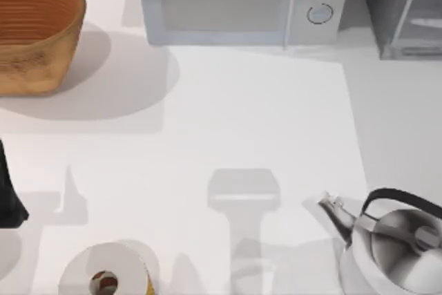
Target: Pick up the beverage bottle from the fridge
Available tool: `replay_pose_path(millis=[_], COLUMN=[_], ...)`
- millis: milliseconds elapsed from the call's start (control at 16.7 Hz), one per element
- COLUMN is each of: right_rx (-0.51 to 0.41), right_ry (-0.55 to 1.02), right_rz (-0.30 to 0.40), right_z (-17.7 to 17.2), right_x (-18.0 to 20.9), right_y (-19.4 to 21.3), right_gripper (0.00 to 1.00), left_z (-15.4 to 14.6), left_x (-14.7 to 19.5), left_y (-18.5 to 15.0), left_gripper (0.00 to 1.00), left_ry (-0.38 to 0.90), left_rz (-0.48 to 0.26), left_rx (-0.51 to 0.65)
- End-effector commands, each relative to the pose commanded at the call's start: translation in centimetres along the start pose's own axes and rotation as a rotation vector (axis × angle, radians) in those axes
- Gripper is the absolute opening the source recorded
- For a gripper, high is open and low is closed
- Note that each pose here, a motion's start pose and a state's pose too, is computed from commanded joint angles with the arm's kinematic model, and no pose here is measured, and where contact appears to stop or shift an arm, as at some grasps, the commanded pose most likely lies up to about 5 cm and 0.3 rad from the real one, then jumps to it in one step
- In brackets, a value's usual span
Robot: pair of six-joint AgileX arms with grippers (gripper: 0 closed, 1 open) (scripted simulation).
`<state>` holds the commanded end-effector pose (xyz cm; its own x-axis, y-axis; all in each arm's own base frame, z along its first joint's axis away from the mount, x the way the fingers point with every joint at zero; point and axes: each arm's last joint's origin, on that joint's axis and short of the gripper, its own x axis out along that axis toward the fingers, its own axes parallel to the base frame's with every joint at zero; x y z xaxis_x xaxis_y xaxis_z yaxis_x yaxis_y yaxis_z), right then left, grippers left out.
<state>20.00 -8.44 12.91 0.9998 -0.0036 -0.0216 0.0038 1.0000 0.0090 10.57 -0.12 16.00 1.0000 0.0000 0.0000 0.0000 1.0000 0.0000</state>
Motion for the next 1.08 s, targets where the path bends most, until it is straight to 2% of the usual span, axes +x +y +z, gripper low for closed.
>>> replay_pose_path(millis=[300, 780, 1080], right_rx=[-0.007, -0.007, -0.016], right_ry=[-0.019, -0.015, 0.002], right_rz=[0.003, 0.005, -0.009], right_z=[-1.7, -2.0, -2.6], right_x=[0.5, 0.8, 6.1], right_y=[-1.7, -1.8, -3.2], right_gripper=[1.00, 1.00, 1.00], left_z=[0.0, 0.0, 0.0], left_x=[0.0, 0.0, 0.0], left_y=[0.0, 0.0, 0.0], left_gripper=[1.00, 1.00, 1.00], left_ry=[0.000, 0.000, 0.000], left_rz=[0.000, 0.000, 0.000], left_rx=[0.000, 0.000, 0.000])
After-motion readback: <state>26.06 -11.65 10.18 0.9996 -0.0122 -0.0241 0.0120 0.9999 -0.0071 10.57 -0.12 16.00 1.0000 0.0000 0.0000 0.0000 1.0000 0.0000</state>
